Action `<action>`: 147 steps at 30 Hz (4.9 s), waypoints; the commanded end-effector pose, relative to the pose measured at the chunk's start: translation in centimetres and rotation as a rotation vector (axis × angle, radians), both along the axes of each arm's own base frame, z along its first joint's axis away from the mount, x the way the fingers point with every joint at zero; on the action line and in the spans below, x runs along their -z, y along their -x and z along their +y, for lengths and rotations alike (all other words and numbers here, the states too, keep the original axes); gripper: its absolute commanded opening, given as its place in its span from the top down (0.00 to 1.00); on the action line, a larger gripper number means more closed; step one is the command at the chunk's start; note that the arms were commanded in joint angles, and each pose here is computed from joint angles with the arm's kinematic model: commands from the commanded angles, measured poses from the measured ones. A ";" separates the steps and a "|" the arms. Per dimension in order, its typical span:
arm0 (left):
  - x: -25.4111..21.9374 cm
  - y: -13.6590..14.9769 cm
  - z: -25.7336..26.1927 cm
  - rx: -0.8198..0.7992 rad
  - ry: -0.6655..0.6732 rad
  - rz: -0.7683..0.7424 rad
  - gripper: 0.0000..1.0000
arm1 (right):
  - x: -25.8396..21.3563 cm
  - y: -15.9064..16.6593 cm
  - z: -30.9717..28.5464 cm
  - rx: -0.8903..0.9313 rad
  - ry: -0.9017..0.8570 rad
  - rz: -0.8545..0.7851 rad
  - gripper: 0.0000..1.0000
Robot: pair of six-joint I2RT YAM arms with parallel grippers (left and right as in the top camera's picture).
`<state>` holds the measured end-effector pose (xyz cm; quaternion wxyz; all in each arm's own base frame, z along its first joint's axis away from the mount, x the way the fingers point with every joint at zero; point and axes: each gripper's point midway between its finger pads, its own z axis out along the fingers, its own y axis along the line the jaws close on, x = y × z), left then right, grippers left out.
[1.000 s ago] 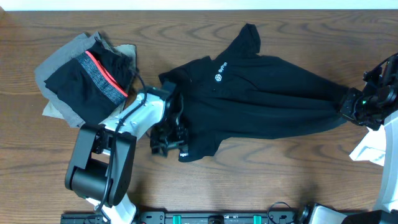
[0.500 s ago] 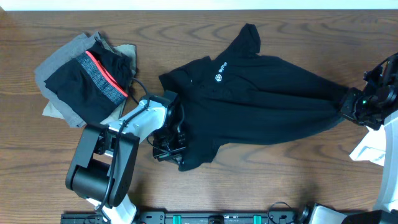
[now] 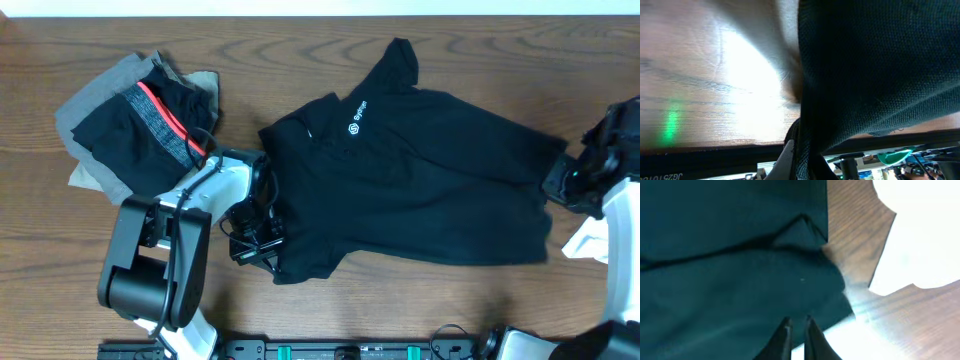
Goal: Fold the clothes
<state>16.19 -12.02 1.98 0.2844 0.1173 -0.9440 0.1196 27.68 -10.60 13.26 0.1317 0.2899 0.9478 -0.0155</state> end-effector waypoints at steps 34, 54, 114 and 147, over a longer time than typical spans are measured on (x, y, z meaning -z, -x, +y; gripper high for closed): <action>0.0 -0.5 0.2 0.024 0.019 -0.043 0.94 | 11.4 11.1 -0.3 0.399 -0.188 0.314 0.62; -0.5 -2.3 -0.3 0.024 0.037 -0.111 0.94 | 11.7 5.5 -0.4 0.358 -0.271 0.044 0.99; -10.6 -19.8 1.3 0.129 -0.163 -0.771 0.94 | 8.8 -7.1 1.9 0.000 -0.380 -0.044 0.74; -10.6 -19.8 1.2 0.127 -0.159 -0.772 0.94 | 12.5 -6.9 4.2 -0.089 -0.283 -0.042 0.73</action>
